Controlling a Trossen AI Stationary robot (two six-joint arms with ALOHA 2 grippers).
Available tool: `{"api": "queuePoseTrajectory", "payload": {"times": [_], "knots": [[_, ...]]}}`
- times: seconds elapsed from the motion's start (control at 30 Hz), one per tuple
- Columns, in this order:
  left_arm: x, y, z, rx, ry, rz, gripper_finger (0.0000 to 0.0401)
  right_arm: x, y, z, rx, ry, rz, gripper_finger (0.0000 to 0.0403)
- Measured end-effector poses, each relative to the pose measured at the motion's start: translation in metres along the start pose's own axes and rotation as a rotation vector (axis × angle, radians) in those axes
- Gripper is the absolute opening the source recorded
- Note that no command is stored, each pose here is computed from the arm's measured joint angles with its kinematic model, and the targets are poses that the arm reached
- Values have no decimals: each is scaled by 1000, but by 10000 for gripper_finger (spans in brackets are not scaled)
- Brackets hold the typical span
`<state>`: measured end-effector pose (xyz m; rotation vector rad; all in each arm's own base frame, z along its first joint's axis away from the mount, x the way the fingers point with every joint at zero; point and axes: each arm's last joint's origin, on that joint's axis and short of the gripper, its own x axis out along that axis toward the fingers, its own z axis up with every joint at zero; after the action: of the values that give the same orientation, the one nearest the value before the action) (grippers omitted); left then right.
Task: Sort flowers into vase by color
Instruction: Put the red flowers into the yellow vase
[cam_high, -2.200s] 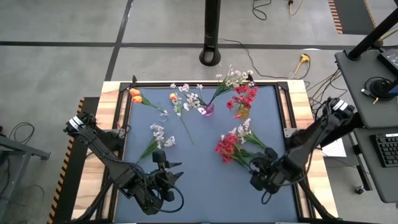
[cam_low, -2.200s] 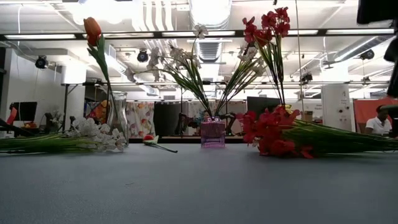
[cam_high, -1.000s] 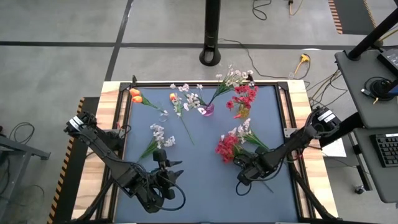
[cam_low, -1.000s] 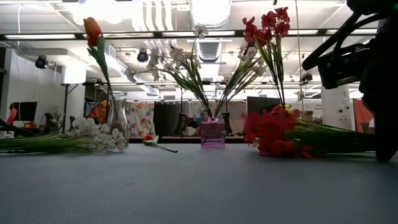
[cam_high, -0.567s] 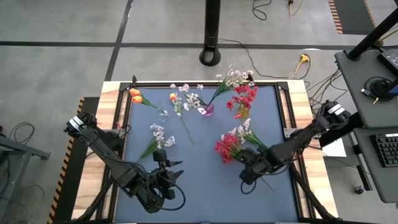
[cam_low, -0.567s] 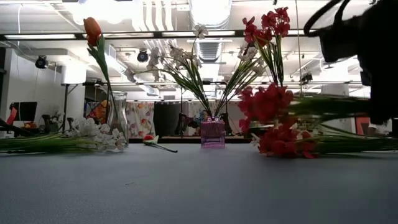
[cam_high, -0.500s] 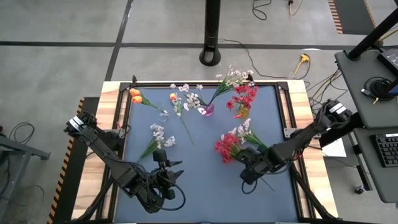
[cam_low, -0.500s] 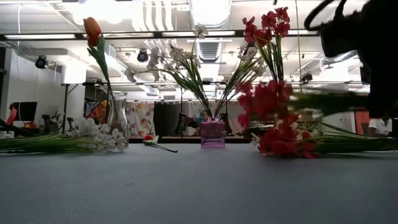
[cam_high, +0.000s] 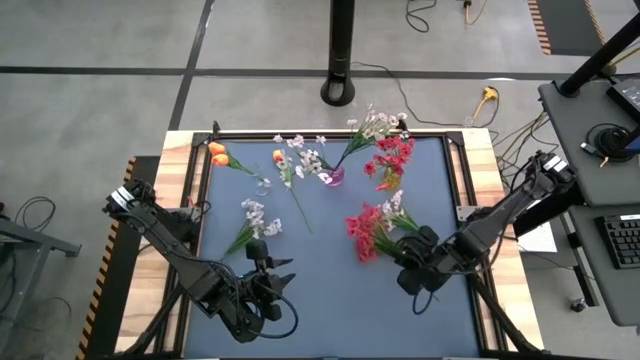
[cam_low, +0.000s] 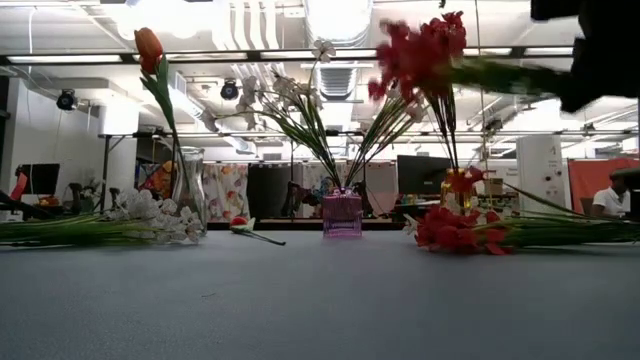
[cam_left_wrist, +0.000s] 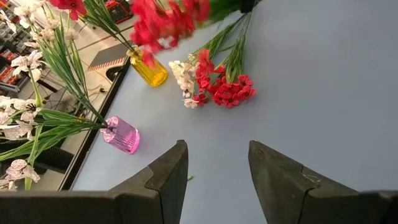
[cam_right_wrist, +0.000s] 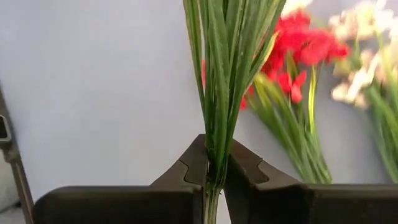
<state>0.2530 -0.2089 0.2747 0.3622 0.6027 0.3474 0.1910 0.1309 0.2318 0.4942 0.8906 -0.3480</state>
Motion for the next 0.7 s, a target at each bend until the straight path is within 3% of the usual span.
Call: {"api": "queuePoseTrajectory", "payload": {"times": [0.37, 0.57, 0.7], "knots": [[0, 0, 0, 0, -1, 1, 152, -14, 15, 14, -155, -264, 114, 26], [0, 0, 0, -1, -2, 2, 152, -21, 18, 21, -219, -559, -34, 26], [0, 0, 0, 3, -3, 2, 152, -22, 16, 23, -225, -667, -138, 26]]}}
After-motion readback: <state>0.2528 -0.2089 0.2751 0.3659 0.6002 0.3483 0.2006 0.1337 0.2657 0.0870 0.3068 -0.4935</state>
